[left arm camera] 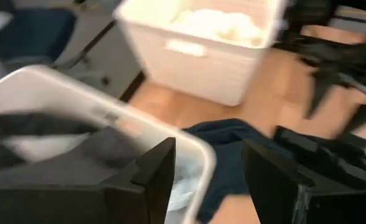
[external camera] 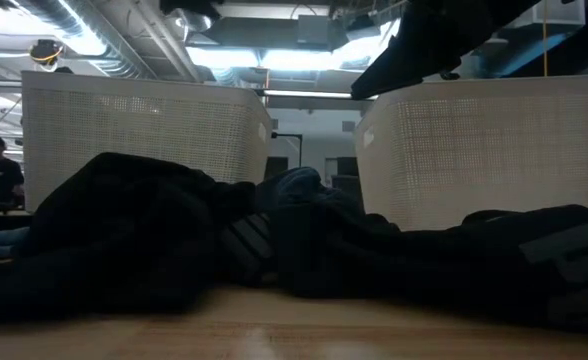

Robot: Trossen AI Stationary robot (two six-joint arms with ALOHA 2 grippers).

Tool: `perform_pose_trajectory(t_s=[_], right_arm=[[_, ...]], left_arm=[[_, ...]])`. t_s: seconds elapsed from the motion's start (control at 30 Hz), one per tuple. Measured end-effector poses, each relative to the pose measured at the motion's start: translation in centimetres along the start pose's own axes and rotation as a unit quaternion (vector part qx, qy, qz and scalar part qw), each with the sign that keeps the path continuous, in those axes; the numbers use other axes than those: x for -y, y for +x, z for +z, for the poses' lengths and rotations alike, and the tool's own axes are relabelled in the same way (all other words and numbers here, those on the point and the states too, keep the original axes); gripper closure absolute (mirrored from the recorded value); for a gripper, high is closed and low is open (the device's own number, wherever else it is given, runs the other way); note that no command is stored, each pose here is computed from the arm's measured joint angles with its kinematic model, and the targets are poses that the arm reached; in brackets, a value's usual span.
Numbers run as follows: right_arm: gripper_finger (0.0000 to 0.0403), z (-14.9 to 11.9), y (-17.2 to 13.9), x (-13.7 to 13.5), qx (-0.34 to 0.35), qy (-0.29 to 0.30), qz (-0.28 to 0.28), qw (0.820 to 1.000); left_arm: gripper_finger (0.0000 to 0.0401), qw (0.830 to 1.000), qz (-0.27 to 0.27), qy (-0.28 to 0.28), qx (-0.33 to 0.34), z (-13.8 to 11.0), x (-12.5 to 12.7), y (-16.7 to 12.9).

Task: Sort clothes
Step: Put the black short into the left white laundry bin

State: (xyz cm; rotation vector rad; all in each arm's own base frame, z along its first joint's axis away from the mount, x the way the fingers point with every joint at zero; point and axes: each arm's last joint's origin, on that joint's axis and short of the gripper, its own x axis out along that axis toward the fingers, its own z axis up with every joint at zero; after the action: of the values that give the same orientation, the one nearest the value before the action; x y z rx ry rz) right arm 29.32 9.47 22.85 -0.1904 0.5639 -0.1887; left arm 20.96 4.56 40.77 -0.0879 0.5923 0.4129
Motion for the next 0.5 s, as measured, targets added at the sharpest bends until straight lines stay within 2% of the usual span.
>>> perform_pose_trajectory(t_s=[0.27,0.5], right_arm=[[0.0133,0.0,0.0,0.0,0.002,0.001,0.0,1.0],[0.0133,0.0,0.0,0.0,0.002,0.001,0.0,1.0]], left_arm=[[0.023,0.992,-0.095,0.085,0.021,-0.7,6.2,2.4],[0.023,0.983,-0.134,0.127,-0.002,-2.1,10.8,5.0]])
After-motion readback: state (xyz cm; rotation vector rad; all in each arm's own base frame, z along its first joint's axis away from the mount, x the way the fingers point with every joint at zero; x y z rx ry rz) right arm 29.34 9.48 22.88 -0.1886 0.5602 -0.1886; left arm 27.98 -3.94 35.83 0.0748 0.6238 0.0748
